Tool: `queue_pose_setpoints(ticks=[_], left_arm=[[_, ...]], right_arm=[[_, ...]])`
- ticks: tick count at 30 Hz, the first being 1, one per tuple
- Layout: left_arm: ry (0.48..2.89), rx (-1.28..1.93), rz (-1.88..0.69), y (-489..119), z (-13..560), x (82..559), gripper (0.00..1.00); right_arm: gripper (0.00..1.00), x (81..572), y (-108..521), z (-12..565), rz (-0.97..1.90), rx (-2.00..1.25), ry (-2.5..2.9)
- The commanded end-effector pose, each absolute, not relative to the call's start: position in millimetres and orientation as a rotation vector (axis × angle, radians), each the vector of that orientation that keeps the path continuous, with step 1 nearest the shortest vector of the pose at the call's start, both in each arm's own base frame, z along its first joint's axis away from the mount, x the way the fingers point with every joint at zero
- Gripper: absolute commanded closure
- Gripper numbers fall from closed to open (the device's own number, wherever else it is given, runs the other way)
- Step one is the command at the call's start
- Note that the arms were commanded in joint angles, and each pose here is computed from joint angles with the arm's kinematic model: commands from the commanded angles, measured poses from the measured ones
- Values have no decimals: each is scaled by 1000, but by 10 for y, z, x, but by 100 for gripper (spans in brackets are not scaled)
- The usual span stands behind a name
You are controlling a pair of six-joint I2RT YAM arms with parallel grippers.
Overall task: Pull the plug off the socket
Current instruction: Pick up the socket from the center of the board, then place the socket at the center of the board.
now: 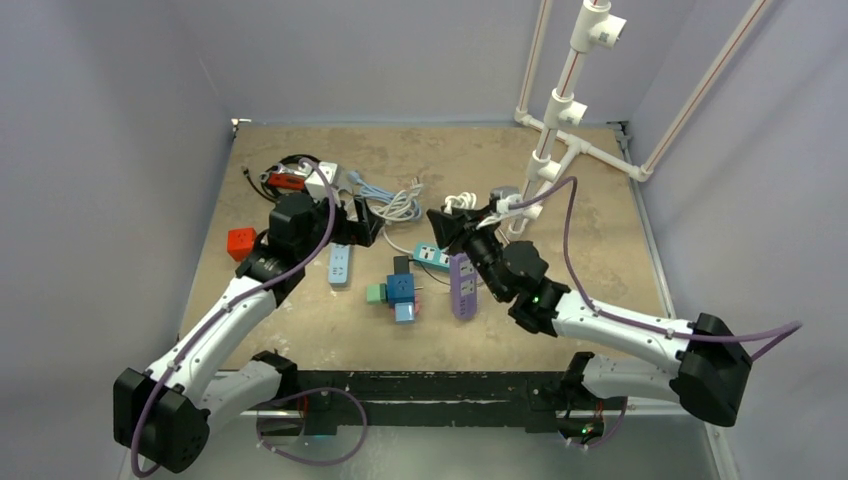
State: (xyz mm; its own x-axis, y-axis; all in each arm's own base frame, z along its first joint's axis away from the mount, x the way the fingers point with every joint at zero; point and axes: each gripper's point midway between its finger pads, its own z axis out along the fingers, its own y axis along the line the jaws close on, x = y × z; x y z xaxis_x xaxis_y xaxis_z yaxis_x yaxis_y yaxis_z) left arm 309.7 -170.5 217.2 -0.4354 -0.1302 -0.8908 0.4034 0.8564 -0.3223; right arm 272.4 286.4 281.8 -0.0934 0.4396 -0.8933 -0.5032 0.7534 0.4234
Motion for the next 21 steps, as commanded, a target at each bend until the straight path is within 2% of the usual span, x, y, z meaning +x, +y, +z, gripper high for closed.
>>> queue_pose_setpoints(ticks=[1, 5, 10, 21], left_arm=[[1883, 160, -495, -1517, 2358, 3184, 7], [1880, 148, -467, -1465, 2379, 3179, 7], [1864, 141, -458, -1430, 2418, 3152, 7], [1846, 133, -448, -1395, 2477, 3130, 7]], right_arm=[[100, 2878, 2705, 3620, 675, 6, 1365], [100, 2975, 2738, 3935, 612, -15, 1341], [100, 3144, 2928, 4030, 569, -56, 1333], [100, 3413, 3560, 3347, 605, -230, 1368]])
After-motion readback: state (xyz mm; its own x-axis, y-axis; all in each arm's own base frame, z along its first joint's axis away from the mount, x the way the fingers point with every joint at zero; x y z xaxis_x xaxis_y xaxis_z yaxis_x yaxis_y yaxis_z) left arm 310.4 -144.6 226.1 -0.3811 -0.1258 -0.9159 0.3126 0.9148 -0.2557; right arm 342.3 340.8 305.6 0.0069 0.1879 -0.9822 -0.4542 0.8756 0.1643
